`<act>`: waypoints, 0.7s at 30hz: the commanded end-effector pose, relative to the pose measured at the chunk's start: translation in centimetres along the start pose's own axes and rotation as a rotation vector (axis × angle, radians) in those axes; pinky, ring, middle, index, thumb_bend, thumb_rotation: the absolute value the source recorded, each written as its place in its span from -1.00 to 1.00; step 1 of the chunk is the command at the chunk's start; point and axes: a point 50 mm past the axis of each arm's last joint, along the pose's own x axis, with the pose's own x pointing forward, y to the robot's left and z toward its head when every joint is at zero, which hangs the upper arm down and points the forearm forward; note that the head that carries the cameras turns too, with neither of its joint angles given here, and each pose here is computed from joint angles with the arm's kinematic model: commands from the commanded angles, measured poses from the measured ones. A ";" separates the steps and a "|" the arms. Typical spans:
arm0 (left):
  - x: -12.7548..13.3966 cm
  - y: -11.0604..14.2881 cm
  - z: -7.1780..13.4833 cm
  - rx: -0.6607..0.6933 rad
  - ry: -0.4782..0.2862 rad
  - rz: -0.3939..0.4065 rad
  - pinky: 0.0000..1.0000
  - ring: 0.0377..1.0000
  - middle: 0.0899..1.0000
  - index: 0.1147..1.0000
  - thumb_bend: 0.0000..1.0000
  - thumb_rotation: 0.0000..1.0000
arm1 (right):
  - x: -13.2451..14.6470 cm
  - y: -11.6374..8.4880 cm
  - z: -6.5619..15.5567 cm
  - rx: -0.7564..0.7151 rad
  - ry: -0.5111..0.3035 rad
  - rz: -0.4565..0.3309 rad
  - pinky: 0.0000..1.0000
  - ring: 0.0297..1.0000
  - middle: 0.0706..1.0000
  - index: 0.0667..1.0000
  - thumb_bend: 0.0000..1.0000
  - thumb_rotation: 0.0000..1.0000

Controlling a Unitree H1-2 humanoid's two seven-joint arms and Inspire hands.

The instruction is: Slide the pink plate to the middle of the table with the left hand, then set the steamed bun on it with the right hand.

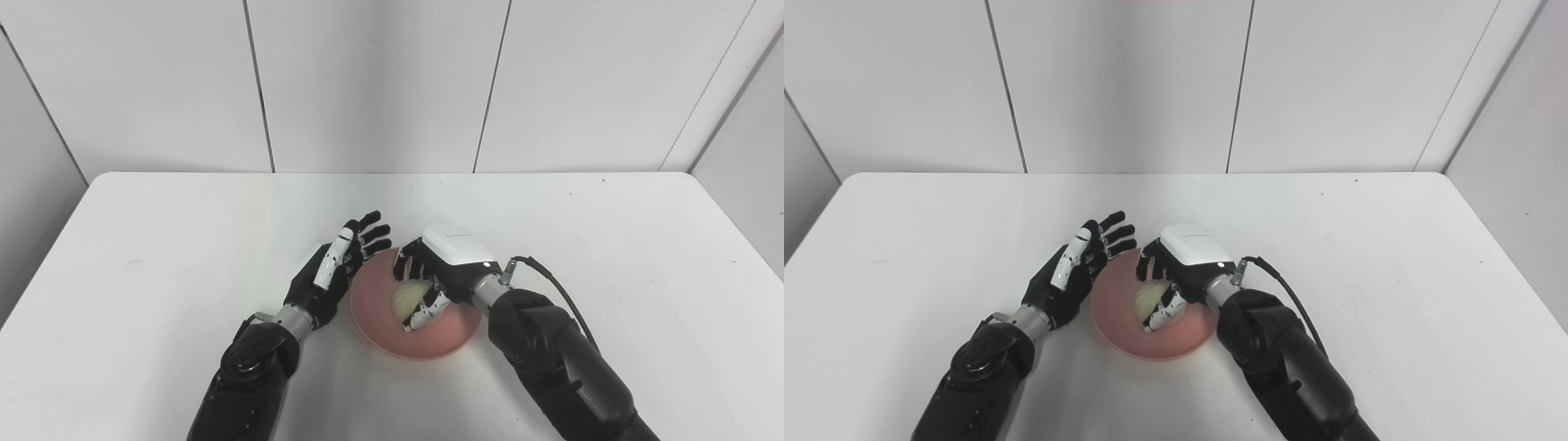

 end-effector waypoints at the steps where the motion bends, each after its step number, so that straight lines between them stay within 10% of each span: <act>1: -1.7 0.2 -4.5 -0.042 0.206 0.040 0.75 0.75 0.76 0.75 -0.15 1.00 | -0.5 -3.0 1.3 -0.031 -0.027 -0.072 -0.08 0.25 0.57 0.63 0.47 -0.34; 3: -1.7 0.2 -4.5 -0.040 0.204 0.038 0.74 0.74 0.75 0.73 -0.16 1.00 | -0.9 -3.6 1.7 -0.033 -0.022 -0.066 -0.04 0.42 0.73 0.79 0.62 0.08; 8: -1.7 0.1 -4.5 -0.058 0.200 0.040 0.71 0.73 0.74 0.71 -0.17 0.99 | -2.3 -5.2 2.6 -0.024 -0.027 -0.067 -0.04 0.39 0.76 0.84 0.70 0.43; 21: -1.5 0.4 -4.9 -0.049 0.206 0.033 0.76 0.76 0.77 0.77 -0.13 1.00 | -3.9 -8.1 3.0 -0.032 -0.013 -0.055 0.01 0.42 0.79 0.91 0.77 0.62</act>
